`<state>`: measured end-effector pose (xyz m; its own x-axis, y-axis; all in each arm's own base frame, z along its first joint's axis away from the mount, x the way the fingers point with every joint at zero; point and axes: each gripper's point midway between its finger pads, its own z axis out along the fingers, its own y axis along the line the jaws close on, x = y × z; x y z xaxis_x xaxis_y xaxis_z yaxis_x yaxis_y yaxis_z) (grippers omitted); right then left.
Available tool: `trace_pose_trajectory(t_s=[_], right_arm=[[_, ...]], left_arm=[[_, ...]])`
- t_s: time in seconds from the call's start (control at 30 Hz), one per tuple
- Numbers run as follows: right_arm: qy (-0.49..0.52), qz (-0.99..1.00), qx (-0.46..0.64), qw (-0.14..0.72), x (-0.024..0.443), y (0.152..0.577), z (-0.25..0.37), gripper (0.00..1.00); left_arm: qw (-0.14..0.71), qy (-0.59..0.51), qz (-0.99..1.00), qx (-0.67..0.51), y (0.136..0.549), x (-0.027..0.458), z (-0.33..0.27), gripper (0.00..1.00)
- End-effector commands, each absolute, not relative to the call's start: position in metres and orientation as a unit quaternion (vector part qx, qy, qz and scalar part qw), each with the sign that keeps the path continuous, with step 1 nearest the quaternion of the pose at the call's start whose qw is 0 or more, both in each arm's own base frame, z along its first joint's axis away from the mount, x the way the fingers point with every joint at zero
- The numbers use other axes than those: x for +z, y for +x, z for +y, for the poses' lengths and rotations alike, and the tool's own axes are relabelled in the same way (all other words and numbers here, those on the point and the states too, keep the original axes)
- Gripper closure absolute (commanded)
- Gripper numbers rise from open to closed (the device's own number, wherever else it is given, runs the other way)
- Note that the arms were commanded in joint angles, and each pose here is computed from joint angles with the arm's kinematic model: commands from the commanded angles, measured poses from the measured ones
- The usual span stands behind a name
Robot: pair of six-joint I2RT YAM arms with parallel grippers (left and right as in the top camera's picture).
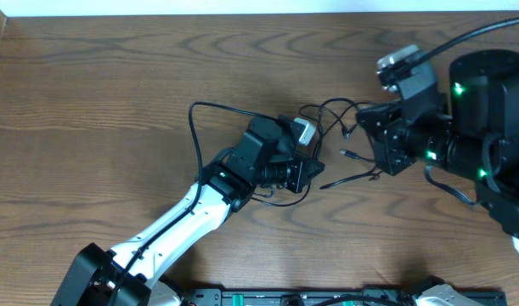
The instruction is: Untangle cables
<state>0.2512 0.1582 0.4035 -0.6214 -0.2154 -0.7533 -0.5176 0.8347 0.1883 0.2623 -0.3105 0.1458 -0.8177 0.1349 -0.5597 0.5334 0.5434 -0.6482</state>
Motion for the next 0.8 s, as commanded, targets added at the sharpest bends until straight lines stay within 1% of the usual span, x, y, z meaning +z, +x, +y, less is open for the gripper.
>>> trace_pose_trajectory(t_s=[0.0,0.13,0.27,0.43,0.57,0.7,0.77], right_arm=[[-0.136,0.884,0.13,0.427,0.418,0.258,0.124,0.99],[-0.029,0.886,0.053,0.459,0.425,0.264,0.079,0.99],[0.049,0.88,-0.001,0.473,0.429,0.263,0.044,0.99],[0.076,0.882,-0.026,0.464,0.424,0.265,0.027,0.99],[0.09,0.888,-0.041,0.449,0.417,0.268,0.017,0.99],[0.095,0.895,-0.053,0.432,0.408,0.273,0.013,0.99],[0.095,0.9,-0.059,0.421,0.402,0.277,0.013,0.99]], left_arm=[[0.229,0.163,0.852,-0.442,0.27,0.151,-0.303,0.92],[0.237,0.152,0.84,-0.463,0.275,0.173,-0.287,0.93],[0.272,0.141,0.815,-0.493,0.28,0.215,-0.259,0.93],[0.35,0.124,0.774,-0.513,0.276,0.279,-0.209,0.93],[0.434,0.116,0.732,-0.512,0.259,0.334,-0.166,0.92],[0.498,0.106,0.701,-0.5,0.235,0.37,-0.135,0.92],[0.515,0.103,0.691,-0.497,0.225,0.38,-0.127,0.93]])
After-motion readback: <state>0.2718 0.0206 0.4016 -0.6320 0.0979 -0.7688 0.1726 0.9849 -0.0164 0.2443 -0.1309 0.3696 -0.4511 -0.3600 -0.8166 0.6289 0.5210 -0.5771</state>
